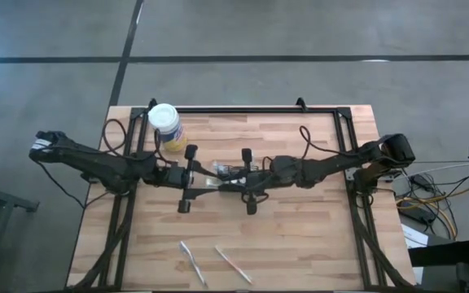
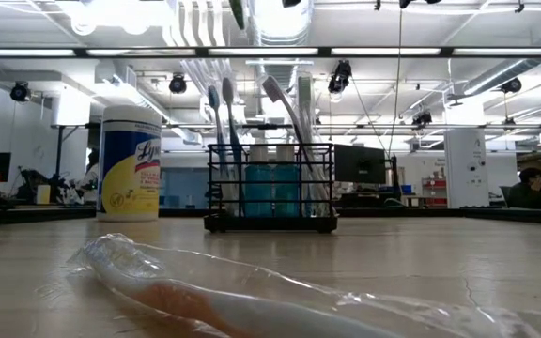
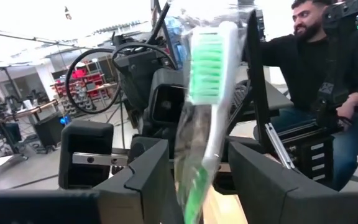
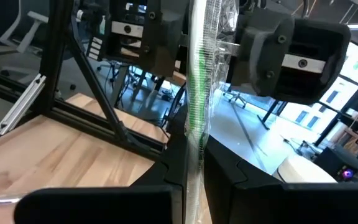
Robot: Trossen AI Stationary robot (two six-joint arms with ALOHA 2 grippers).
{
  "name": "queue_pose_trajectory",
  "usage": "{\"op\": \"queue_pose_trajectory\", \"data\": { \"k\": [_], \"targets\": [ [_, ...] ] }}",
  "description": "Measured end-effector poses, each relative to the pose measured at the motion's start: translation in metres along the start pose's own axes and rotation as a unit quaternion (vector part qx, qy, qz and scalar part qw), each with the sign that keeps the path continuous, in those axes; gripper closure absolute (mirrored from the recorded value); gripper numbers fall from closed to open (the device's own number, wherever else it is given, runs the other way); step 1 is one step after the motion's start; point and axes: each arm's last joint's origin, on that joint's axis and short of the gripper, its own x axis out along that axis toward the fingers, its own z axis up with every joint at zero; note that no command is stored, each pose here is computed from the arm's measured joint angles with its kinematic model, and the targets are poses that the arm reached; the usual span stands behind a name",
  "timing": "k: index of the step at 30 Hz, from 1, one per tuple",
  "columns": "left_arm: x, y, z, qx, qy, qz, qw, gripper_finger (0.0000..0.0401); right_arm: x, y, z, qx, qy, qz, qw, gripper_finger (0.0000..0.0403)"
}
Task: Pick & Place toothbrushing station
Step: Put the green toothbrush into the mesh organizer
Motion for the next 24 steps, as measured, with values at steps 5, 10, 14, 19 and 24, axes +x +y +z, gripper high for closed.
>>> {"op": "queue_pose_trajectory", "data": {
  "k": [5,10,14,19,24],
  "targets": [
    [0.0022,-0.0005,0.0013,0.000,-0.004,-0.010,1.000,0.0242,0.0001,-0.0005,0.0013,0.001,-0.002,-0.001,1.000,0.0380],
    [0.0044,-0.0012,0.0003,0.004,-0.002,-0.014,1.000,0.0264,0.0003,-0.0008,0.0021,0.000,-0.004,-0.002,1.000,0.0380],
    [0.0044,-0.0018,0.0008,0.009,-0.007,-0.026,1.000,0.0312,0.0004,-0.0018,0.0015,0.000,-0.003,-0.002,1.000,0.0380],
    [0.0046,-0.0015,0.0020,0.022,-0.008,-0.028,0.999,0.0380,0.0002,-0.0016,0.0014,0.007,-0.002,0.000,1.000,0.0380],
    [0.0025,0.0000,0.0075,0.035,-0.008,-0.028,0.999,0.0380,-0.0044,-0.0044,0.0049,0.018,0.002,0.017,1.000,0.0366]
  ]
}}
